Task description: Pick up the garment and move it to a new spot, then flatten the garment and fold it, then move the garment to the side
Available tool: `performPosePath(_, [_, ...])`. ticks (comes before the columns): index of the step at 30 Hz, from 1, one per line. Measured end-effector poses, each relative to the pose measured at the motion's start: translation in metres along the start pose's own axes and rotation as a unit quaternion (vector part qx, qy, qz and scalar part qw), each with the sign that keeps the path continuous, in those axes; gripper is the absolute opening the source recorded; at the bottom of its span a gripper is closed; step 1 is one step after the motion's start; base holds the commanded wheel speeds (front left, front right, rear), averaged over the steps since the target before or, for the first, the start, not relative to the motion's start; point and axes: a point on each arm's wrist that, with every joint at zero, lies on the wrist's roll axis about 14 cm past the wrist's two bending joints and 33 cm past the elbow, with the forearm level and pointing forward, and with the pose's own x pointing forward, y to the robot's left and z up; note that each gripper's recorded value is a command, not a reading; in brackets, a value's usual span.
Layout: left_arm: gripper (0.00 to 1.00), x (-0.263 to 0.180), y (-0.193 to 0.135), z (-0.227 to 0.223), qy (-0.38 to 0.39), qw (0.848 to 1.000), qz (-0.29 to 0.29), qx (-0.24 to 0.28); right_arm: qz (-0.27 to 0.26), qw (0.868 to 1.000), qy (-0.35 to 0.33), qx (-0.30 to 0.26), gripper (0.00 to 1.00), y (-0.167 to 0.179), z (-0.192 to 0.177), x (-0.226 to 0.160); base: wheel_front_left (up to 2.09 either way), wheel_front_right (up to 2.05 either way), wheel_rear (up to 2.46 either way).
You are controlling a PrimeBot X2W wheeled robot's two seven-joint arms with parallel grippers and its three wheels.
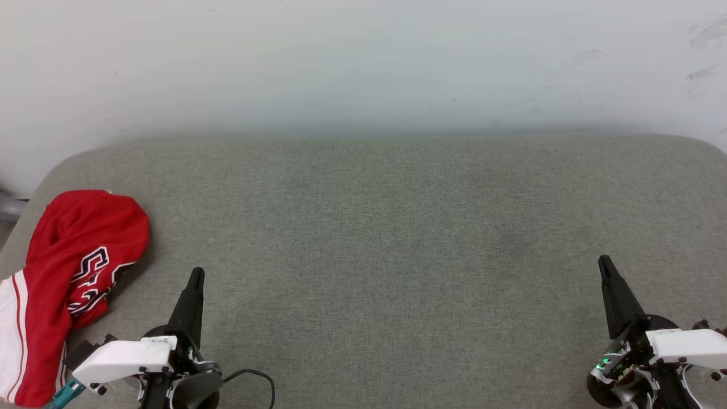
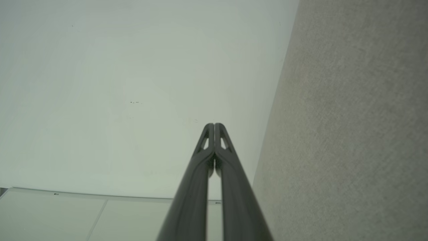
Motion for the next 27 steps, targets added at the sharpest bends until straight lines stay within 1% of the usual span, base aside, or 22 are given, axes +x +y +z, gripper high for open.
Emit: performPosePath(27, [0.00,0.0000,0.0000,0.0000,0.000,1.000,0.000,0.000,0.000,1.000,0.000,0.000,0.00,0.0000,-0.0001,0.0000,0.00,0.00,0.00])
